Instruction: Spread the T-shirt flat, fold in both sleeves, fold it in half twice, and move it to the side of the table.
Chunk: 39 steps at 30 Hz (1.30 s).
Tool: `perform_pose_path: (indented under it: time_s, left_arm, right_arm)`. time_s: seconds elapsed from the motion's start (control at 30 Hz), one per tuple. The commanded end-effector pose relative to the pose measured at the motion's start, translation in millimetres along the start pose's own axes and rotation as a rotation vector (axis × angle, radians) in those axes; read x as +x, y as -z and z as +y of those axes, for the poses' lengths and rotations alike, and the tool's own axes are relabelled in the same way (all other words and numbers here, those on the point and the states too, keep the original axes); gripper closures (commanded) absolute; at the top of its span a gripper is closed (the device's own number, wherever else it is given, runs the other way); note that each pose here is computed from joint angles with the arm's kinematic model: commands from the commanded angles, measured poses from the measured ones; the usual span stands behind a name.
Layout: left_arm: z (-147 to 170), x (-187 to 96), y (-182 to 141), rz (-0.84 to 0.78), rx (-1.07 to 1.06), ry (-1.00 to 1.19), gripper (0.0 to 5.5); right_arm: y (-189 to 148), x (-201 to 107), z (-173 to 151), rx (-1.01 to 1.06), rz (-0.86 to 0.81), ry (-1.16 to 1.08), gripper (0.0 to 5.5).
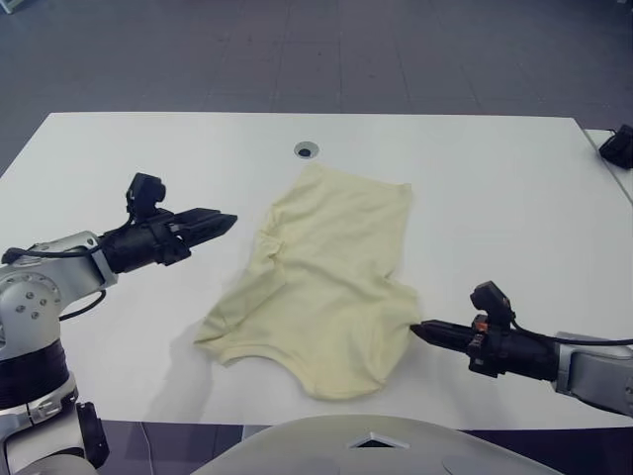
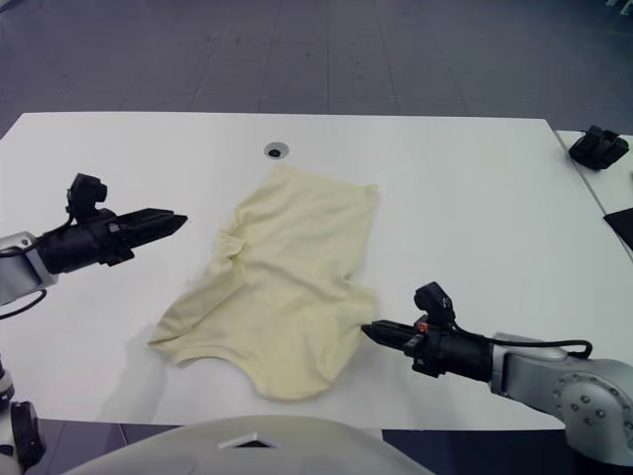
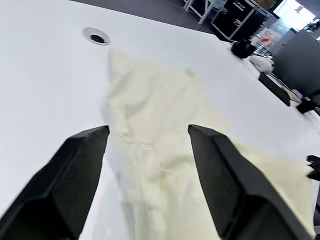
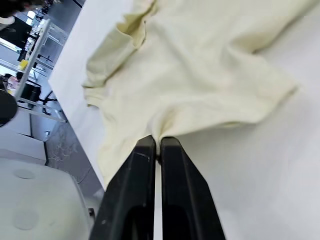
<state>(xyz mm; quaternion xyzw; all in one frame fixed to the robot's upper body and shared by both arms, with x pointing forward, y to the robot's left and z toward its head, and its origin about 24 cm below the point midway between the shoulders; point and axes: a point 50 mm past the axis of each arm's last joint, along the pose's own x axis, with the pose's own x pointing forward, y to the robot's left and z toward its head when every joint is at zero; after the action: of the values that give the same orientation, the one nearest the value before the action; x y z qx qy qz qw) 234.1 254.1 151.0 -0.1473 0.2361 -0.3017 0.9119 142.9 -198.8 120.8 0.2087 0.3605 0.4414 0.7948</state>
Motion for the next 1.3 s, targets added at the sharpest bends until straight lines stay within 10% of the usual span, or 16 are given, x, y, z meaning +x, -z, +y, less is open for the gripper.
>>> perform_pose_path:
  time_s: [0.03, 0.37, 0.7, 1.03, 1.3]
  left_arm:
    - [-1.5, 1.8, -1.7, -0.003, 0.014, -0.012, 1.89]
    - [-2.9, 15.6, -4.2, 0.023, 0.017, 0.012, 0.12]
    - [-2.6, 21.3, -4.0, 0.035, 0.006, 0.016, 0.12]
    - [-1.8, 26.5, -3.3, 0.044, 0.004, 0.004, 0.10]
    - [1.6, 24.1, -1.3, 0.031, -0.010, -0.023, 0.10]
  right_arm:
    - [-9.3, 11.2, 4.8, -0.019, 0.007, -0.037, 5.50]
    - [-15.7, 74.1, -6.7, 0.016, 0.028, -0.062, 5.50]
    - [-11.0, 112.4, -8.0, 0.034, 0.088, -0.063, 5.50]
    - [-17.1, 115.1, -10.2, 0.055, 0.030, -0.015, 3.82]
    - [-17.1, 57.5, -2.7, -0.006, -0.005, 0.041, 2.56]
